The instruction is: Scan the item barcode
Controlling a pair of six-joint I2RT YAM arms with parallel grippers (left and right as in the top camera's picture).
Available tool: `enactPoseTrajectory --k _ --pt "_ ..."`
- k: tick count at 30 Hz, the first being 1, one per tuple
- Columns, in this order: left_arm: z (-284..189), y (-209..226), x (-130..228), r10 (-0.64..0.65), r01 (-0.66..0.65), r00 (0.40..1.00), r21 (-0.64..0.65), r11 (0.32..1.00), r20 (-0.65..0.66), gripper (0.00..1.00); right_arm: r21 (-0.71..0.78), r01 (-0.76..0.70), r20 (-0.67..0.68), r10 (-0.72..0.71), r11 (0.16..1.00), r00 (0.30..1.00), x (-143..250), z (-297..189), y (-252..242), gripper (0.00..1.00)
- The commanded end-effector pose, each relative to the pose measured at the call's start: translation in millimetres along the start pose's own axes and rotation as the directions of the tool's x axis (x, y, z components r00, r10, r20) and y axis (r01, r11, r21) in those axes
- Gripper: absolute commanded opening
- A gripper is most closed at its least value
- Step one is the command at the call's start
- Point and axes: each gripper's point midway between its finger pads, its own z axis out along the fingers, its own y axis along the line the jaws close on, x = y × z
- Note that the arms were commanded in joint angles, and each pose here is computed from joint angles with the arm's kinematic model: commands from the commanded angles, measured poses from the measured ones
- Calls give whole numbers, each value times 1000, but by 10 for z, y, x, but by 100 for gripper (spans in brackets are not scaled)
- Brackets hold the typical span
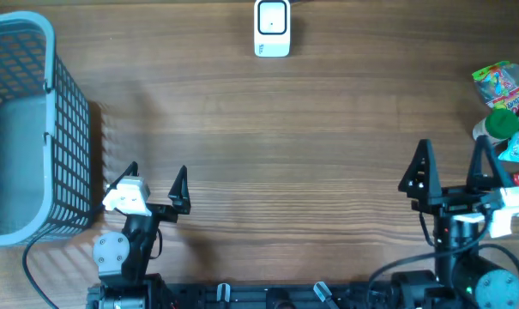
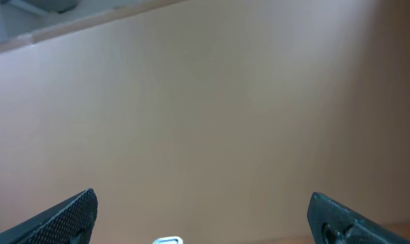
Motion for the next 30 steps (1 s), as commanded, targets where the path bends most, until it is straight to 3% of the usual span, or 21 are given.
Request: enactPoseTrajectory --k 1,8,16,23,30 --pt "5 29 30 -1 1 1000 -12 1000 -4 100 -6 -7 34 8 1000 999 112 -60 -51 100" --pt "5 30 30 -1 1 1000 -12 1000 -4 100 5 9 45 -9 1000 999 552 -160 -198 100" --pt "5 30 30 -1 1 1000 -12 1000 -4 100 43 8 -132 -3 999 991 1174 -202 -349 100" --pt "5 30 30 -1 1 1000 -12 1000 -4 100 -12 91 -185 -91 996 979 1295 -220 -289 100" --pt "5 30 30 -1 1 1000 -12 1000 -4 100 16 82 -332 -72 997 941 1651 -317 -381 100"
